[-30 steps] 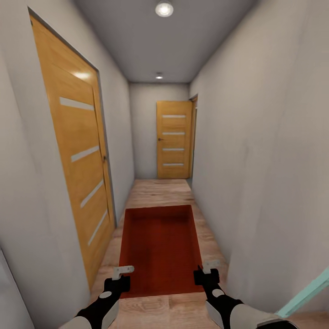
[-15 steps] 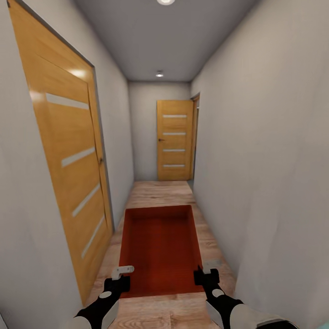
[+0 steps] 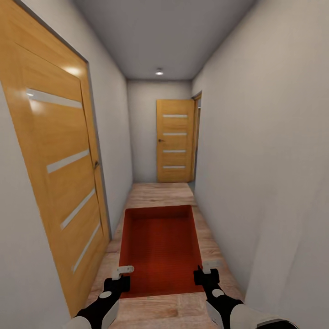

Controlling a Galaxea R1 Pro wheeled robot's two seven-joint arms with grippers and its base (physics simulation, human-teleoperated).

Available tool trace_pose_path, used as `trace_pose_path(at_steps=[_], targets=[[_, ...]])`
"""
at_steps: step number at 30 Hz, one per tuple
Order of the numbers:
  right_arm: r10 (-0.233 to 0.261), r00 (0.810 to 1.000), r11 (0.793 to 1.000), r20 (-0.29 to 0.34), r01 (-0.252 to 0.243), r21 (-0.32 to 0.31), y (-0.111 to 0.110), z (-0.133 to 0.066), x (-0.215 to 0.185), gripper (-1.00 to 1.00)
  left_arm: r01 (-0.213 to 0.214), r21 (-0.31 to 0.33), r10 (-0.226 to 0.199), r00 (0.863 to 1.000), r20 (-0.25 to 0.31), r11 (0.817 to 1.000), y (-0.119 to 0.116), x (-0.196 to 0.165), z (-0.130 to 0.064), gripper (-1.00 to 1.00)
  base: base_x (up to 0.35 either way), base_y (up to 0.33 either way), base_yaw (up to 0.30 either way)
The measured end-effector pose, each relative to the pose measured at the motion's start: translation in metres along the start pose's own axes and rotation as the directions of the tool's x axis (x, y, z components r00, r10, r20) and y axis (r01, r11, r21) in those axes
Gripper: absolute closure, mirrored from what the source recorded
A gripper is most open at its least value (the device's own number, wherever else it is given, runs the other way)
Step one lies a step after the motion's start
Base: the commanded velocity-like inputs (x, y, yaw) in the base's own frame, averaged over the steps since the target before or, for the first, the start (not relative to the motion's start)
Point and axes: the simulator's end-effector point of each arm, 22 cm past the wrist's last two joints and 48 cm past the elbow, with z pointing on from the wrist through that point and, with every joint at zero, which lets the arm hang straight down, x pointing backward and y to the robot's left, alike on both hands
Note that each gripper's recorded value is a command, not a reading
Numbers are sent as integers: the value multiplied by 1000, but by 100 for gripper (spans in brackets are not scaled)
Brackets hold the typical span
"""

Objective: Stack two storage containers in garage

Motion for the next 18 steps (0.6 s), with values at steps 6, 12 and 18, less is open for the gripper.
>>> trace_pose_path(at_steps=[6,12,18], targets=[[0,1000,1000,0,0,0,0,0,0,100,0,0,0,1000,0,1000,0,0,0,100,324,0,0],[0,1000,1000,0,0,0,0,0,0,100,0,0,0,1000,0,1000,0,0,0,100,324,0,0],[0,1000,1000,0,0,0,0,0,0,100,0,0,0,1000,0,1000,0,0,0,100,324,0,0]])
